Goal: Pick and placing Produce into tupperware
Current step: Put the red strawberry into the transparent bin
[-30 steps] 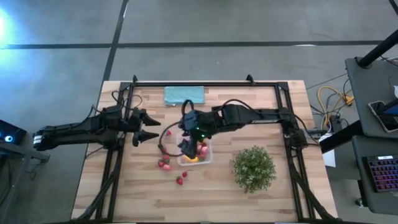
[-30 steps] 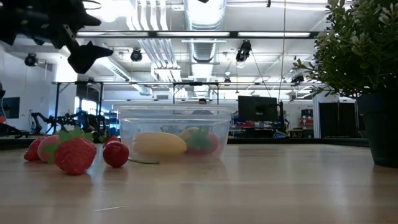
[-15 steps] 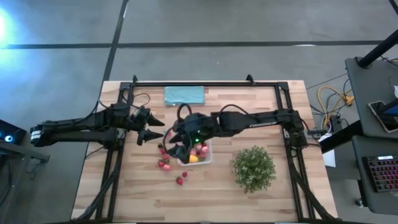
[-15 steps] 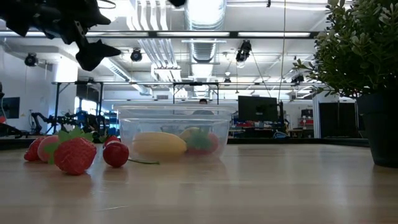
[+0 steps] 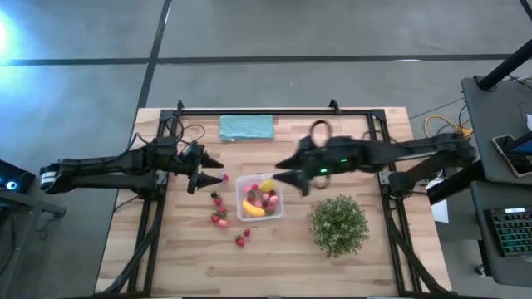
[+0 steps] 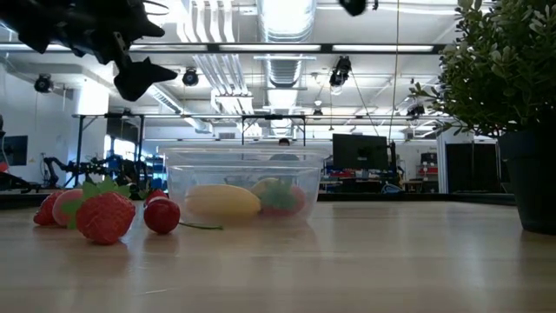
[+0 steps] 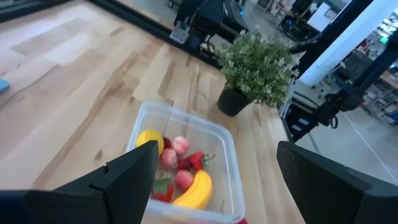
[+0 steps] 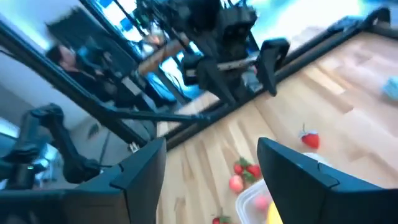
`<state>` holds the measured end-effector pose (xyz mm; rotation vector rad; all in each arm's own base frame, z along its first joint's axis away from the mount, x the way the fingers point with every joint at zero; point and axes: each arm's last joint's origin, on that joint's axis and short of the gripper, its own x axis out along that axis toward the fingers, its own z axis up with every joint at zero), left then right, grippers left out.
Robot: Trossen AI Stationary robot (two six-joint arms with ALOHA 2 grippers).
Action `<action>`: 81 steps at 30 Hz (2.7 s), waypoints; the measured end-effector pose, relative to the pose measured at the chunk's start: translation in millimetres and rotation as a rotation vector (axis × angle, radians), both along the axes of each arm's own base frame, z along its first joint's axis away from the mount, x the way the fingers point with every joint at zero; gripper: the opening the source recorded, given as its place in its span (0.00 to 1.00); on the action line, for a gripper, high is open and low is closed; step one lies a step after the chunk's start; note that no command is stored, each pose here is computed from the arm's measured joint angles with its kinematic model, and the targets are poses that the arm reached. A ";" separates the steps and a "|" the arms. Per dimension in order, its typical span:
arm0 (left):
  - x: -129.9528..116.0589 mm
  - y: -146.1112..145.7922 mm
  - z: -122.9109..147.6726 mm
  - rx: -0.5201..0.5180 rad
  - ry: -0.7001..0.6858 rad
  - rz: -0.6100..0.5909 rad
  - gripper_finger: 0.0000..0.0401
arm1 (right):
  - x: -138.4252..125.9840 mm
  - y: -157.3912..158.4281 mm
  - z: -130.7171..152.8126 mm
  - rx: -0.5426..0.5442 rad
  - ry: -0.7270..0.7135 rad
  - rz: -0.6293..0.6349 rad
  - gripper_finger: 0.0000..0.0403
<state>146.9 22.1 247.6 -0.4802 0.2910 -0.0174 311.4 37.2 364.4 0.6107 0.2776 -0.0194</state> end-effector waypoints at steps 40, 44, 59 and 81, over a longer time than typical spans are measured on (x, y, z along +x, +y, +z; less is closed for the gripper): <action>72.9 37.2 -1.2 0.625 0.870 -0.024 0.78 | -217.1 -40.3 -144.8 -0.180 -0.293 -0.113 0.61; 65.7 38.9 -17.7 0.701 0.966 0.019 0.78 | -215.4 -40.3 -154.8 -0.144 -0.263 -0.116 0.61; 65.9 33.7 -52.4 0.658 0.860 -0.140 0.78 | -220.5 -40.5 -165.4 -0.278 -0.323 -0.111 0.60; 73.0 33.1 -65.0 0.347 0.899 0.063 0.78 | -216.5 -42.5 -180.1 -0.222 -0.410 -0.189 0.60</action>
